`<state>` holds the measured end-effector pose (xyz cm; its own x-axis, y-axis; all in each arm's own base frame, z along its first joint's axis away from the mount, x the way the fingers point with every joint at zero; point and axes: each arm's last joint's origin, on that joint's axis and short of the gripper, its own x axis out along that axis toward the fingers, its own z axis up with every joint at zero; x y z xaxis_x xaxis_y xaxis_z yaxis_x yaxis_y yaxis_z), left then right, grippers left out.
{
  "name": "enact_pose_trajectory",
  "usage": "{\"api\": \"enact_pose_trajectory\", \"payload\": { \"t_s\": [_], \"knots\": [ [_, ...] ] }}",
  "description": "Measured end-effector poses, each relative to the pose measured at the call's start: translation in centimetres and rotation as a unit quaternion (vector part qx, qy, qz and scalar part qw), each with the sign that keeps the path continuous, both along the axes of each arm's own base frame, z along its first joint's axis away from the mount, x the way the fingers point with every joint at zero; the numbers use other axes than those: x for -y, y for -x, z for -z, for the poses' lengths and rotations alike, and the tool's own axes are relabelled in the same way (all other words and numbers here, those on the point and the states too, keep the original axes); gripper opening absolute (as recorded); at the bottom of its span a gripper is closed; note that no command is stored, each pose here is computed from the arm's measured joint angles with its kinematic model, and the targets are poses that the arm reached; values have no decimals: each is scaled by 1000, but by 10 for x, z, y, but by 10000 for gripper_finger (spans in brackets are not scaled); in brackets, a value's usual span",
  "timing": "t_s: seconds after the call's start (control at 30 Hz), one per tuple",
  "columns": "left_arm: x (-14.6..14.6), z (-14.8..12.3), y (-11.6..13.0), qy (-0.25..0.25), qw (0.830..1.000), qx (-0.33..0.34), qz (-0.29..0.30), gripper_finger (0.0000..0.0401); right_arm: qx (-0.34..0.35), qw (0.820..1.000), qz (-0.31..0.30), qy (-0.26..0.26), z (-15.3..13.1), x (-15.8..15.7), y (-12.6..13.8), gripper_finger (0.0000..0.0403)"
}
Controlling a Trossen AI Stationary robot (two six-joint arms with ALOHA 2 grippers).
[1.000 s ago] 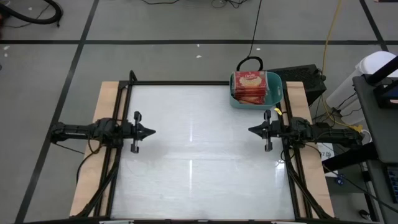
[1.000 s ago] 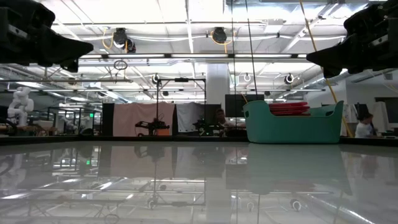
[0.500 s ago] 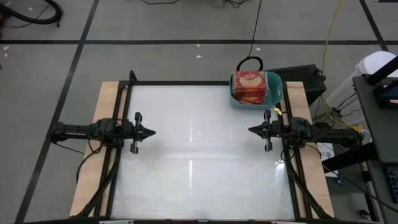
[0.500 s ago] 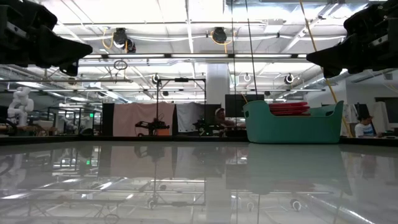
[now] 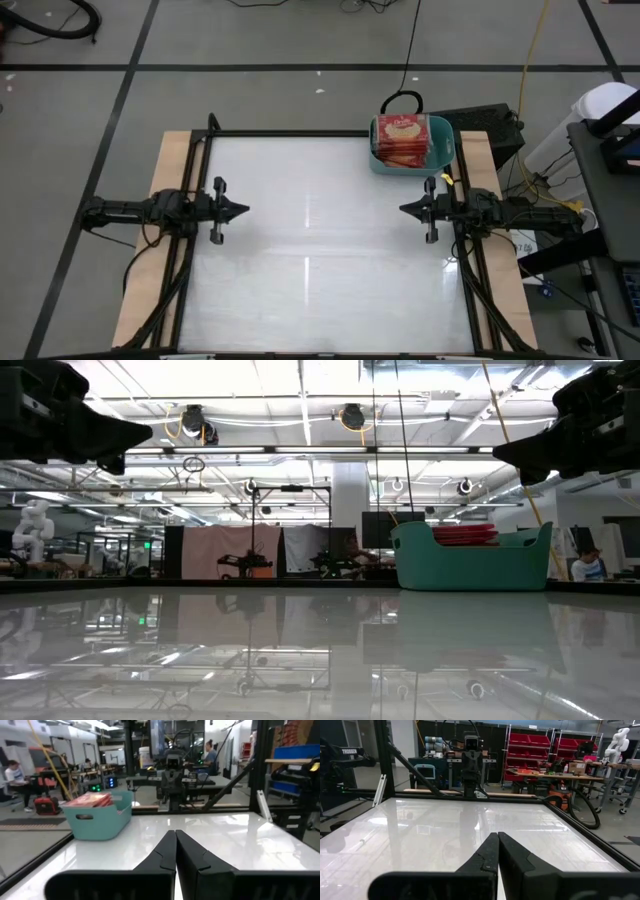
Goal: Sort popcorn bags into baskets
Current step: Return to Home Position
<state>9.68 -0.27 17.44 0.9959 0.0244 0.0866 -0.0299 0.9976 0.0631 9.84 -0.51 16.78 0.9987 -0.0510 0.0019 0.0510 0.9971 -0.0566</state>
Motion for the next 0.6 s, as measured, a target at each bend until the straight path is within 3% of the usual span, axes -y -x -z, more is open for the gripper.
{"api": "enact_pose_trajectory", "payload": {
  "t_s": [0.37,0.6],
  "knots": [
    [-2,5,-1,25,999,-29,-9,4,0,1000,0,0,0,0,0,0],
    [-2,5,-1,8,1000,-27,-10,21,0,1000,0,0,0,0,0,0]
  ]
}}
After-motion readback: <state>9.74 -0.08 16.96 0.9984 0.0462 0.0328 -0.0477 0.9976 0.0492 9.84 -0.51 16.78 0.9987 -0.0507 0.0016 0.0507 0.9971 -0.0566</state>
